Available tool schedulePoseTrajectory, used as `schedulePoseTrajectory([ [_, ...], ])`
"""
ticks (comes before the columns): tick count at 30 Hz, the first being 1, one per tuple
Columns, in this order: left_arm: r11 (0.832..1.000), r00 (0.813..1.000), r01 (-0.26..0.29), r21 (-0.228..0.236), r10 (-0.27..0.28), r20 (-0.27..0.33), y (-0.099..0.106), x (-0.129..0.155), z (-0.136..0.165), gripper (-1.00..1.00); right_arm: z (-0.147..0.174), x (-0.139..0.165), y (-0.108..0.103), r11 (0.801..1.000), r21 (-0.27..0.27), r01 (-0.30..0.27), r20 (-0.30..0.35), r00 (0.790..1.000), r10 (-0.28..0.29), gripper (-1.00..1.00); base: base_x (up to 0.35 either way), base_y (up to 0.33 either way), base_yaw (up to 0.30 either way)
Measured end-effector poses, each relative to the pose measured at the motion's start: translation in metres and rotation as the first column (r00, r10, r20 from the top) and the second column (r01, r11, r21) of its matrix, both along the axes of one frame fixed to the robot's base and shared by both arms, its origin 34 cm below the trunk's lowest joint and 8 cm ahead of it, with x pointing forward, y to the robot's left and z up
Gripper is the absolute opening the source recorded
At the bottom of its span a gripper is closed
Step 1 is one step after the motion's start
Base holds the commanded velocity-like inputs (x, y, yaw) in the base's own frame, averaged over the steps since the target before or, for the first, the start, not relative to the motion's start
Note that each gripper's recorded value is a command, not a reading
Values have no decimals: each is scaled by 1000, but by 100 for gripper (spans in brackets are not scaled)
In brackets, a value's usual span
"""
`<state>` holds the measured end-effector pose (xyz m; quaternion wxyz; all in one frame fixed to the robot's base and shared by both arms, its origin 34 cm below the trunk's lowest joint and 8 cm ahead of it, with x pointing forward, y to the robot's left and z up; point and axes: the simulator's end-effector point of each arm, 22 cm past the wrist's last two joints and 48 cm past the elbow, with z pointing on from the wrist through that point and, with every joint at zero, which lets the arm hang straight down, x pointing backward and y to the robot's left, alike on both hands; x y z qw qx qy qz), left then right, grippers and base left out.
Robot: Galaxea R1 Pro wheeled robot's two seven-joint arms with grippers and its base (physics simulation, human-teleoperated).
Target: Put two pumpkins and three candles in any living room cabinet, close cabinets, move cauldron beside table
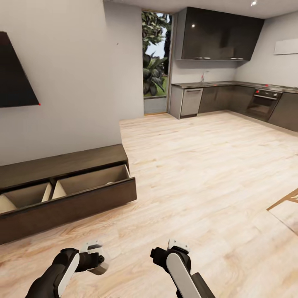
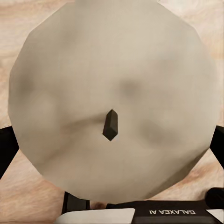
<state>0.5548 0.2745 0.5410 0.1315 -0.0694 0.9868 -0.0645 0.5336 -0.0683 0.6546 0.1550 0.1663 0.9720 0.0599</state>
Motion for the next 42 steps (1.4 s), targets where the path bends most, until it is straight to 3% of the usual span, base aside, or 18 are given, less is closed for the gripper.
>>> schedulePoseTrajectory([
  [37,1000,1000,-3,4,3,-6,3,1,61,-100,59,6,-1,1000,-13,-12,-7,1000,12,100,0,0,282],
  [39,1000,1000,-5,-2,5,-15,3,0,65,-100,57,7,0,999,-25,-24,-18,1000,23,100,0,0,282],
  [42,1000,997,10,-11,-11,-75,1,-2,82,-100,59,7,-1,999,-36,-34,-27,999,33,100,0,0,282],
])
